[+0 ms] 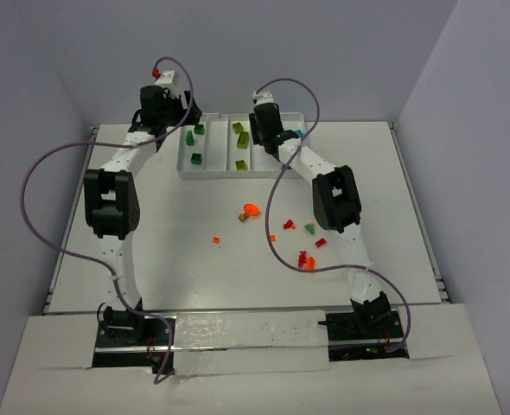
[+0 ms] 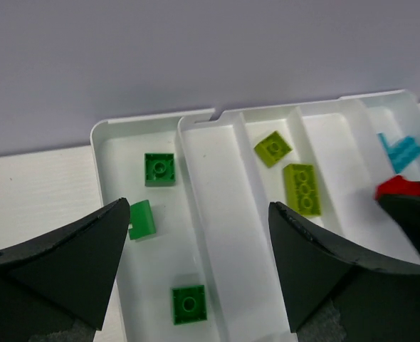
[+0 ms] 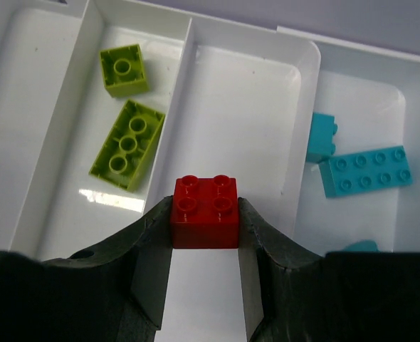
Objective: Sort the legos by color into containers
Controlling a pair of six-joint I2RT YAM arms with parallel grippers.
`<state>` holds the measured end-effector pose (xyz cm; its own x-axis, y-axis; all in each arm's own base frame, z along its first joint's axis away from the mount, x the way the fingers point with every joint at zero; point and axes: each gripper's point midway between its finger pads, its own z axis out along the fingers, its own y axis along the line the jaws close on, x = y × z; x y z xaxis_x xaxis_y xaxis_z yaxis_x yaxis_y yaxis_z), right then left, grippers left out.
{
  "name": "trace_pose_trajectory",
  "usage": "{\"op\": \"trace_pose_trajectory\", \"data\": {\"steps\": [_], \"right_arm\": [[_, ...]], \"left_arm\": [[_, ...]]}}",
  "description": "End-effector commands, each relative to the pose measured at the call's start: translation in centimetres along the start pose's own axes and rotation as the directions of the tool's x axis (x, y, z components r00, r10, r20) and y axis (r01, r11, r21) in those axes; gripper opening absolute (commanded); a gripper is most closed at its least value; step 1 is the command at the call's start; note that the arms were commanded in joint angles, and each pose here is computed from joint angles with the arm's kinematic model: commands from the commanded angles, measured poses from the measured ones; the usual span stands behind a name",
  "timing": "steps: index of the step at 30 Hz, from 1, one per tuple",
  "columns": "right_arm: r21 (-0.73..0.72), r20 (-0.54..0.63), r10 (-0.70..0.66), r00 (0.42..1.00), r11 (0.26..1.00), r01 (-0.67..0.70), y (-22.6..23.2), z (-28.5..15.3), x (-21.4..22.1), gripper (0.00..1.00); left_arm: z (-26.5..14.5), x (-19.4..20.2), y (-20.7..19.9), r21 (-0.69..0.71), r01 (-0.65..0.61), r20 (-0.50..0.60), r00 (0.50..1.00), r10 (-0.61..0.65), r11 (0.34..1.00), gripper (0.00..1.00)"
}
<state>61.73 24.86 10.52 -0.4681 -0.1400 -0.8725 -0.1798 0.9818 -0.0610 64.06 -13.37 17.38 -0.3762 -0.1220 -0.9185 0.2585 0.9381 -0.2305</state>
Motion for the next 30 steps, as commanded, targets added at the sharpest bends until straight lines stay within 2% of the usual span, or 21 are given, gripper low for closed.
{"op": "trace_pose_trajectory", "data": {"steps": [1, 5, 8, 9, 12, 14, 17, 22, 24, 25, 30], "right_arm": [[0.053, 0.122, -0.007, 0.992, 0.999, 0.001, -1.1, 0.8, -3.8, 0.12], [0.069, 0.192, -0.033, 0.981, 0.997, 0.020, -1.3, 1.3, -5.2, 0.36], [0.086, 0.202, -0.041, 0.978, 0.996, 0.024, -1.6, 1.5, -5.4, 0.51], [0.088, 0.201, -0.042, 0.979, 0.996, 0.025, -1.7, 1.6, -5.3, 0.62], [0.079, 0.233, -0.042, 0.972, 0.997, 0.024, -1.5, 1.6, -6.0, 0.84], [0.069, 0.252, -0.038, 0.967, 0.997, 0.021, -1.5, 1.5, -6.3, 0.94], [0.057, 0.267, -0.033, 0.963, 0.998, 0.019, -1.5, 0.8, -7.3, 0.98], [-0.010, 0.290, -0.005, 0.957, 1.000, 0.008, -1.3, -2.6, -10.1, 0.98], [-0.062, 0.332, 0.008, 0.943, 0.998, 0.014, -1.5, -8.0, -13.8, 0.98], [-0.081, 0.327, 0.003, 0.945, 0.996, 0.025, -1.7, -9.5, -14.2, 0.99], [-0.231, 0.190, -0.036, 0.981, 0.970, 0.080, -4.4, -16.8, -10.8, 1.00]], "left_arm": [[-4.4, -6.6, -3.4, 0.095, -0.011, 0.128, 0.992, -0.001, 0.995, 0.88], [-6.3, -6.8, -4.6, 0.135, 0.013, 0.115, 0.993, -0.028, 0.991, 0.88], [-7.2, -7.4, -5.2, 0.152, 0.026, 0.116, 0.992, -0.044, 0.988, 0.88], [-7.5, -7.7, -5.3, 0.155, 0.028, 0.119, 0.992, -0.047, 0.988, 0.88], [-7.8, -7.7, -5.5, 0.157, 0.027, 0.119, 0.992, -0.047, 0.987, 0.89], [-7.9, -7.6, -5.4, 0.151, 0.028, 0.113, 0.993, -0.046, 0.988, 0.89], [-8.2, -7.6, -5.3, 0.144, 0.029, 0.108, 0.993, -0.045, 0.989, 0.89], [-9.5, -7.0, -5.5, 0.152, 0.024, 0.093, 0.995, -0.039, 0.988, 0.89], [-11.2, -6.9, -6.4, 0.185, 0.004, 0.072, 0.997, -0.017, 0.983, 0.89], [-11.7, -6.8, -6.7, 0.194, -0.004, 0.065, 0.998, -0.009, 0.981, 0.90], [-16.0, -5.3, -8.1, 0.252, -0.064, 0.036, 0.998, 0.057, 0.966, 0.93]]}}
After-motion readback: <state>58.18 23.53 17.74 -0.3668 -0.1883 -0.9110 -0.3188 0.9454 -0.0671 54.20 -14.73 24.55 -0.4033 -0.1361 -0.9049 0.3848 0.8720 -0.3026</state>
